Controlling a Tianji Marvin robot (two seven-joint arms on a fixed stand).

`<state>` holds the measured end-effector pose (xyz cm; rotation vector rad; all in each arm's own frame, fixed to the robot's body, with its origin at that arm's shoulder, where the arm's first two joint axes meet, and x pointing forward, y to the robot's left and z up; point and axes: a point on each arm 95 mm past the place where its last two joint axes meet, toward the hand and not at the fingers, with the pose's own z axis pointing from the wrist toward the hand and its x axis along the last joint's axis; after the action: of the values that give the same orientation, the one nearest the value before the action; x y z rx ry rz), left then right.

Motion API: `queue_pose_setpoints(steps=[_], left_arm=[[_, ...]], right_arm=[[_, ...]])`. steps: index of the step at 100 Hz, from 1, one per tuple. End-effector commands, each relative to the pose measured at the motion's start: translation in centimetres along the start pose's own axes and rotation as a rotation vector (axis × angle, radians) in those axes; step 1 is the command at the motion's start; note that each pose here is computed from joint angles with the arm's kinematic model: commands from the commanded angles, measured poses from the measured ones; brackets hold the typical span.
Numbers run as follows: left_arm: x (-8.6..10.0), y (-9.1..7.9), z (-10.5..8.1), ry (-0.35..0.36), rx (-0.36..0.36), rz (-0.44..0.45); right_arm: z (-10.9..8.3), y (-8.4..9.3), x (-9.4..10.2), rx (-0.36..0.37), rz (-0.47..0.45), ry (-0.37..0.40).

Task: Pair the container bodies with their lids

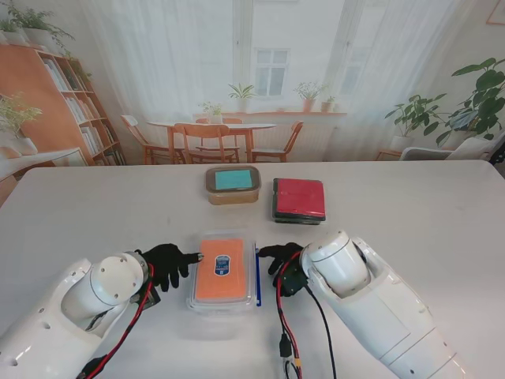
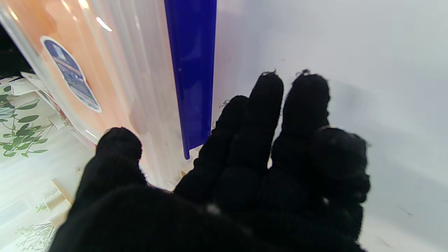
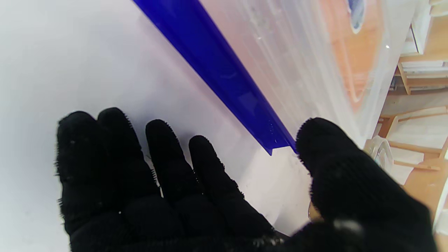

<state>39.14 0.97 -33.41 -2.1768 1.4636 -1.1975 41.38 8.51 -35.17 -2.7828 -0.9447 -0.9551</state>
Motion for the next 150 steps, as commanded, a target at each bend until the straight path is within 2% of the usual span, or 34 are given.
queue_pose_setpoints(steps=[1, 32, 78, 150], left_arm=[[0.2, 0.3, 0.2, 0.008, -0.008, -0.005], [0.3, 0.3, 0.3, 0.015, -0.014, -0.005], [0.8, 0.7, 0.6, 0.029, -0.025, -0.020], [1.1, 0.5, 0.8, 0.039, -0.031, -0.016]], right_arm=[[0.4, -0.7, 0.2, 0.020, 0.028, -0.010], [1.1, -1.8, 0.6, 0.009, 0.132, -0.027], [1.1, -3.0, 0.4, -0.007, 0.216, -0.039], [1.2, -2.8, -0.2, -0.019, 0.198, -0.051]])
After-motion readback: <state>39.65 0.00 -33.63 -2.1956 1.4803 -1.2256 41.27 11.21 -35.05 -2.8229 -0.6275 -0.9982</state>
